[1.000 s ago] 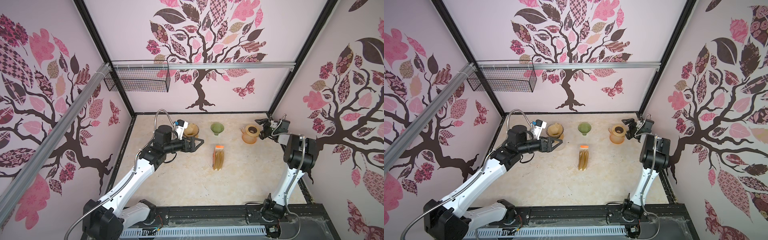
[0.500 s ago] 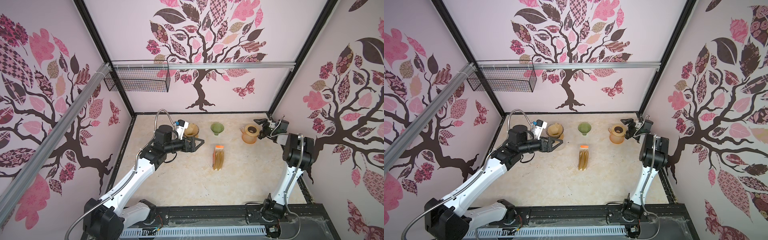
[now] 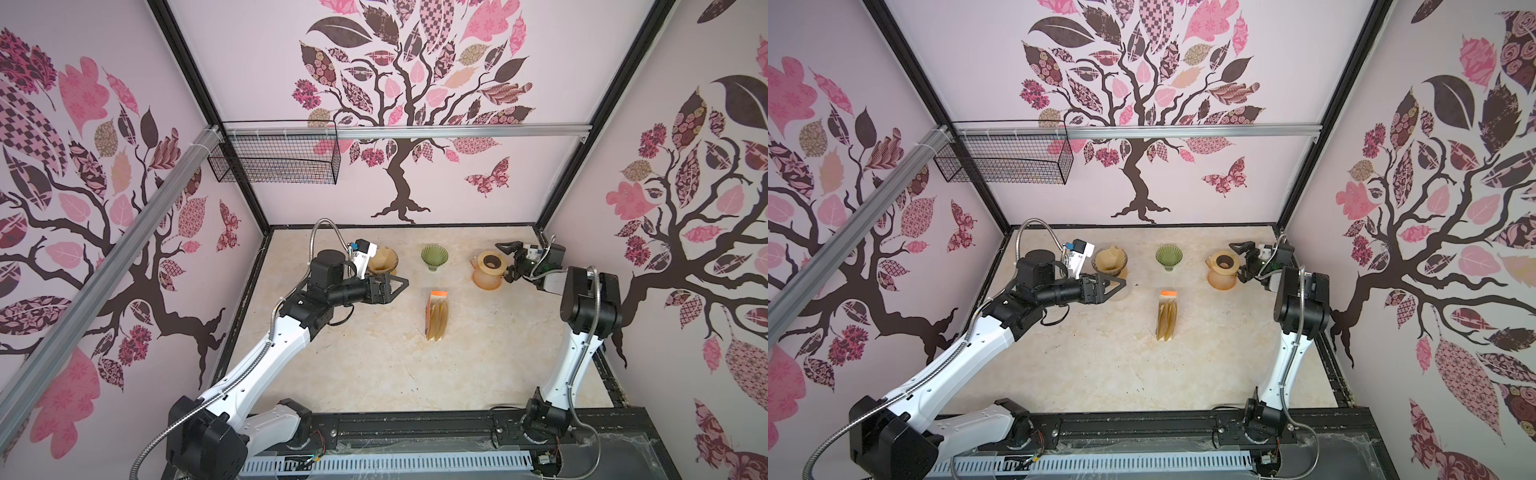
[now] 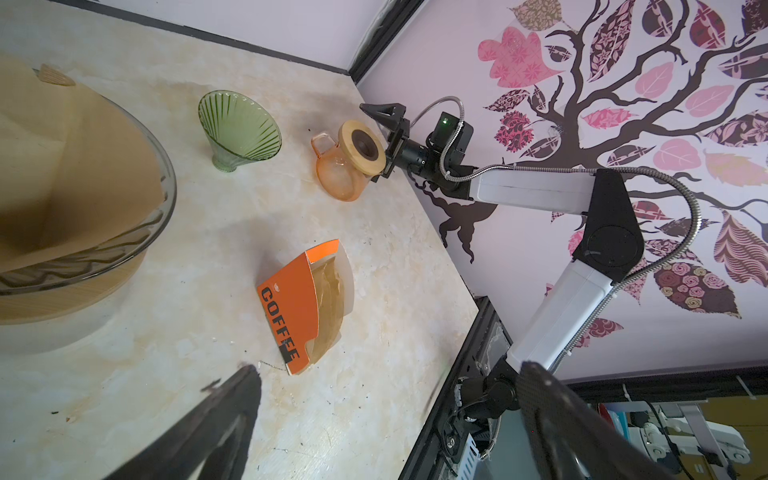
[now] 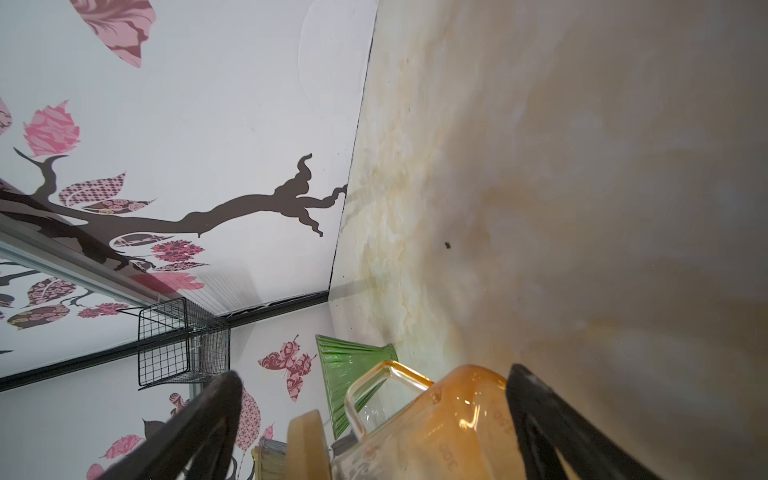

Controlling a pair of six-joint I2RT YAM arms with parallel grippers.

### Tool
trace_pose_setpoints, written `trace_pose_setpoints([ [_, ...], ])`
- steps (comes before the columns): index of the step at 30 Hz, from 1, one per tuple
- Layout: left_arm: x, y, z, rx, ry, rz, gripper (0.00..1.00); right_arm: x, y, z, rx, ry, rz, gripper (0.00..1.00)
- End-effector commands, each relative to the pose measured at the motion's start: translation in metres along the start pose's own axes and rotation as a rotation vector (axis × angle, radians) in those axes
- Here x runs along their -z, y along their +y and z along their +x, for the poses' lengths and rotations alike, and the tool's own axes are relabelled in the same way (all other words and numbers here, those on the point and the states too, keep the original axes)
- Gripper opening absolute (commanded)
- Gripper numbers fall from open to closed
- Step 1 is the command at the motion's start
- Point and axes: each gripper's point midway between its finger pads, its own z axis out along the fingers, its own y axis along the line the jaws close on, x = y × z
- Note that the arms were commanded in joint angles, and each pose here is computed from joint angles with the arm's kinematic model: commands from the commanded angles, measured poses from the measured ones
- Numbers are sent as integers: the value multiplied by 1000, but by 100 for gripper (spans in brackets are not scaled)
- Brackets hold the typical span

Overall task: Place the coffee filter in the dripper
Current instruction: 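Move the right gripper toward the green ribbed glass dripper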

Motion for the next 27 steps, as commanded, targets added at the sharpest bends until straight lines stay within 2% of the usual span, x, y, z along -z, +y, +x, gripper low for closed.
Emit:
trace_pose_setpoints([
  [1, -1, -3, -2, -21, -9, 16, 98, -5, 14, 16, 30, 44, -40, 100],
  [19, 0, -3, -3, -16, -13, 16, 98, -16, 42, 80, 64, 141, -87, 100],
  [27, -1, -2, -3, -16, -12, 11, 98, -17, 53, 84, 69, 145, -114, 100],
])
